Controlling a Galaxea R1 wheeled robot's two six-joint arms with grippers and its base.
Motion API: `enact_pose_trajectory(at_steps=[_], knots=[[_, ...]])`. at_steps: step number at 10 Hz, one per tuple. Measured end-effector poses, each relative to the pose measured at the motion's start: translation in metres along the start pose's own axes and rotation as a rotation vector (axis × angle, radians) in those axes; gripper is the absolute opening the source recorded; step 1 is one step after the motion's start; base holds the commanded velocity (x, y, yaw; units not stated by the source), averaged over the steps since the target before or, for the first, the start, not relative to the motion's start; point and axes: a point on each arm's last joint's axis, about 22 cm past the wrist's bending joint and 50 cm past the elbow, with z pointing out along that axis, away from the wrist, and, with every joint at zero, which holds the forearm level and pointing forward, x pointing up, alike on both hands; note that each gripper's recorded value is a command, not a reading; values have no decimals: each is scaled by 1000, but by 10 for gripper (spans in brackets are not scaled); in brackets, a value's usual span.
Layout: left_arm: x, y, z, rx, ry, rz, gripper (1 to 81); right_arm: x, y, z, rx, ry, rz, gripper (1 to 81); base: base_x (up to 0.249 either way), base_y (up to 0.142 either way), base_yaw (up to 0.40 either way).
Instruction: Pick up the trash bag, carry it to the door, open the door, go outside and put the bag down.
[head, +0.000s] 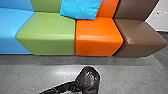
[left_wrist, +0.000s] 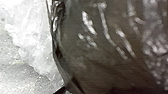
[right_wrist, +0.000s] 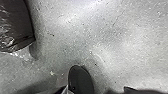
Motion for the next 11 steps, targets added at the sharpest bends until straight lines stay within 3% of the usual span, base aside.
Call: enact_pose_trajectory(at_steps=[4, 6, 7, 8, 11], knots=[[6, -10, 14, 4, 19, 16, 811, 14, 5, 25, 20, 39, 0, 811, 0, 0, 0], [6, -16, 26, 4, 27, 29, 811, 51, 4, 37, 41, 104, -17, 811, 0, 0, 0], [6, -17, 28, -3, -2, 23, 811, 72, -1, 42, 56, 142, -23, 811, 0, 0, 0], [8, -15, 28, -11, -21, 18, 811, 78, -5, 46, 64, 147, -24, 811, 0, 0, 0], [8, -16, 29, -15, -22, 12, 811, 72, -13, 57, 82, 130, -20, 811, 0, 0, 0]])
